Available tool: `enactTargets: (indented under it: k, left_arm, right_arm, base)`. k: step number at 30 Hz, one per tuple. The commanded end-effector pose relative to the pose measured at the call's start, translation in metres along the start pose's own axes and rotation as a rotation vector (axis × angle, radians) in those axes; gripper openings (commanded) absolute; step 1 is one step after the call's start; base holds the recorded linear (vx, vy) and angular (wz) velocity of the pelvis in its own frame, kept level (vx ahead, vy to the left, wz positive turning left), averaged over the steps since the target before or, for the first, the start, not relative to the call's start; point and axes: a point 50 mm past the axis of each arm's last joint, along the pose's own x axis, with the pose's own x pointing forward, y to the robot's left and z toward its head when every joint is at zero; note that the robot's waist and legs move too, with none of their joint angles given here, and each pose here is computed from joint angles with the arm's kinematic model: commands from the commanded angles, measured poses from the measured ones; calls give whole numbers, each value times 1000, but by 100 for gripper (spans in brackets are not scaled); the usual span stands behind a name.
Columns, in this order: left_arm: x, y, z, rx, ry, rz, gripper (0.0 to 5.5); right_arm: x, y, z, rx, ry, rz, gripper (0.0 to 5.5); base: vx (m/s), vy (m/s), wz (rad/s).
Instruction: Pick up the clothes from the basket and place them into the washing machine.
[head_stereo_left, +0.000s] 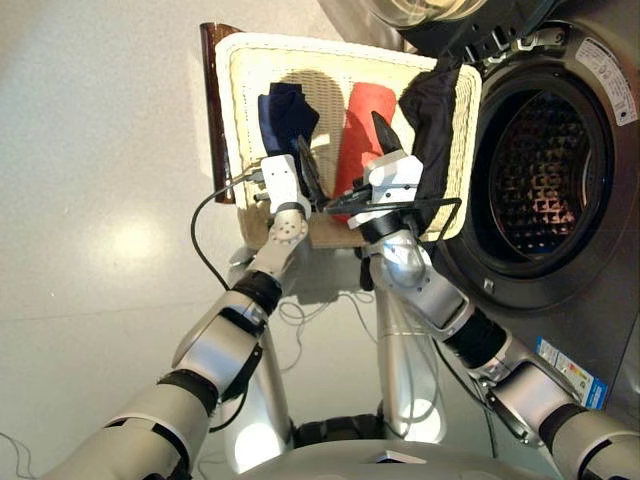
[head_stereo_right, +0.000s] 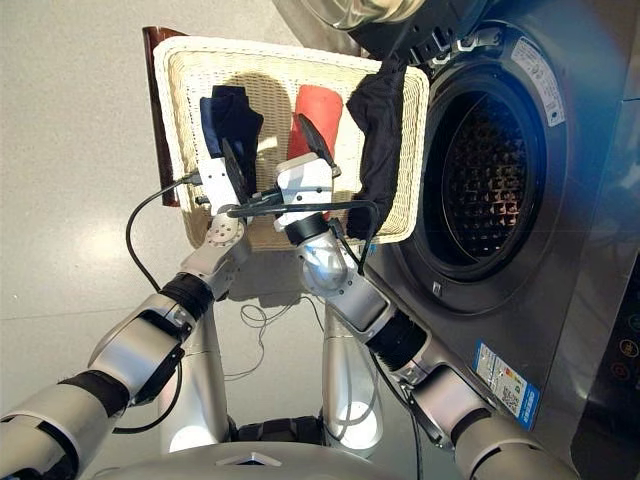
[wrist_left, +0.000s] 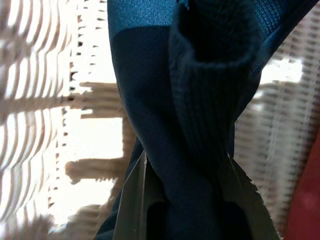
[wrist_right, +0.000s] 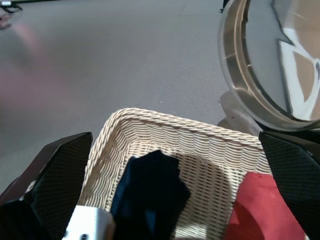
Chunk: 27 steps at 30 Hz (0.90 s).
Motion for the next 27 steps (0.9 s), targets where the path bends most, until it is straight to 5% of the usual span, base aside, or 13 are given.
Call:
enactTargets:
  k: [1,12,19,22,27]
  left_arm:
    - [-6,-26,14,71,-104,-99,0]
    - [-45,-9,53,167,-458,-215,0]
    - [-81,11,86,434,-798,-231,0]
    - [-103,7,97,566,-944,-347,0]
    - [-115,2,101,614,-1014,-426,0]
  right_arm:
    - [-2,-12,34,101,-163,-2,550]
    - [-15,-52,36,32,-161,-124,550]
    - [-17,-58,46,126,-164,-56,550]
    - [-10,-52,68,158,-205,118,550]
    - [2,-40,82,189,-224,256,550]
  base:
    - [0,0,0]
    - [5,-1,-1]
    - [0,0,0]
    - [0,0,0]
    - [0,0,0]
